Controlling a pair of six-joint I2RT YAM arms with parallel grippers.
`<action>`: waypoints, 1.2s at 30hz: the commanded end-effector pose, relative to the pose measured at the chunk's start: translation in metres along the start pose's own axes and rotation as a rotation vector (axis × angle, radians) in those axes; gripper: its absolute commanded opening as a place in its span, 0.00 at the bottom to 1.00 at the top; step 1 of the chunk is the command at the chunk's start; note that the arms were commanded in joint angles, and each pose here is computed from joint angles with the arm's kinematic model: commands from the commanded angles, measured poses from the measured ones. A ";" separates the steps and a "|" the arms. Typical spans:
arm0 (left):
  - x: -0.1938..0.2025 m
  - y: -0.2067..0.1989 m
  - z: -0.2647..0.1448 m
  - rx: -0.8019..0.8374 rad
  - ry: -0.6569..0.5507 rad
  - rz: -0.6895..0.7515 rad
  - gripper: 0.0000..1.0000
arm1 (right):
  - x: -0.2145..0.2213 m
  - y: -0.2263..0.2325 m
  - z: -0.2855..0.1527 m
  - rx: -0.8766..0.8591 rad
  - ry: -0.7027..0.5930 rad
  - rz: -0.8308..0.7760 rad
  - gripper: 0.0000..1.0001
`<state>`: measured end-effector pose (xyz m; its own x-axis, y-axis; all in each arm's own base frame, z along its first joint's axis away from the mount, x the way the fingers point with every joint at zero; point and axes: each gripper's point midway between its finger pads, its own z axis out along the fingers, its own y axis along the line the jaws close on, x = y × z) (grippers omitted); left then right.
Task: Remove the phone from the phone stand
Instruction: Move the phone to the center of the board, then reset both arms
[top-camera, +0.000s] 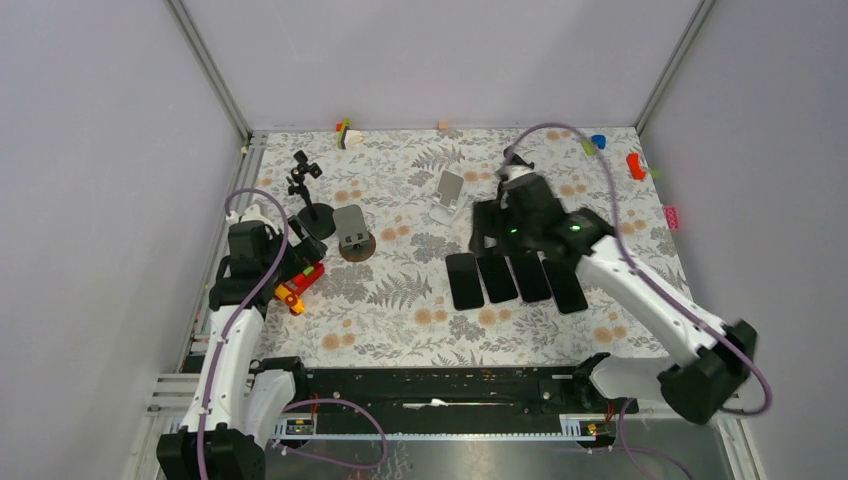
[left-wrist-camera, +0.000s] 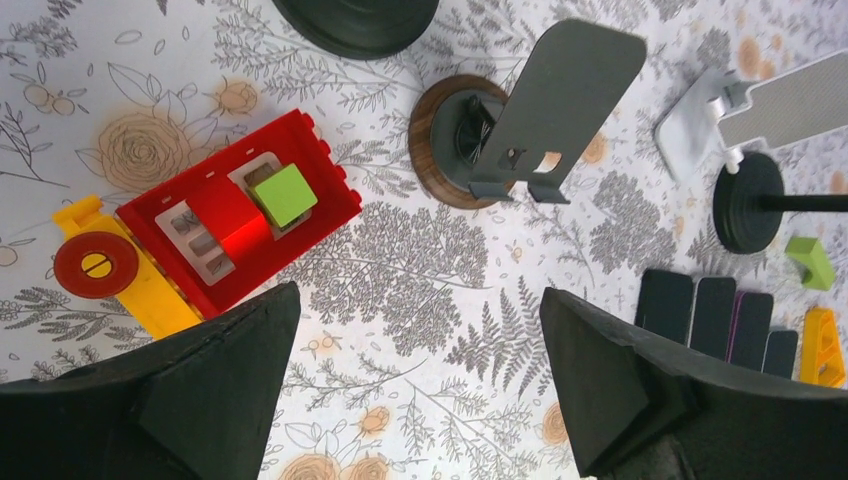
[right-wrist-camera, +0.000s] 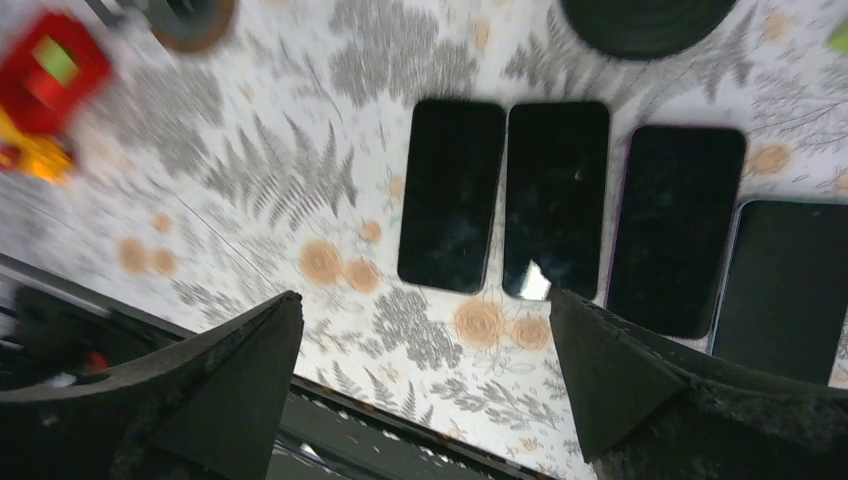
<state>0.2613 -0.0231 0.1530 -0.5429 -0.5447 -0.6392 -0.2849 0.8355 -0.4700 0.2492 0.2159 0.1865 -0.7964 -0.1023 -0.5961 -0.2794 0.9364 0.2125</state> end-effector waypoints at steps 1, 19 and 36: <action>-0.008 -0.010 -0.006 0.048 -0.008 0.067 0.99 | -0.032 -0.007 -0.047 -0.196 -0.160 0.094 1.00; -0.027 -0.026 -0.041 0.149 -0.200 0.128 0.99 | -0.048 -0.014 -0.156 -0.556 -0.662 0.329 1.00; -0.029 -0.025 -0.041 0.141 -0.209 0.132 0.99 | -0.015 -0.138 -0.181 0.000 -1.216 0.469 1.00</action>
<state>0.2444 -0.0274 0.2010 -0.4238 -0.4598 -0.7803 -0.1216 0.8826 -0.4540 0.2000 0.0588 0.3015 0.0013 0.5996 -0.8003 -0.1960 0.7849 0.5878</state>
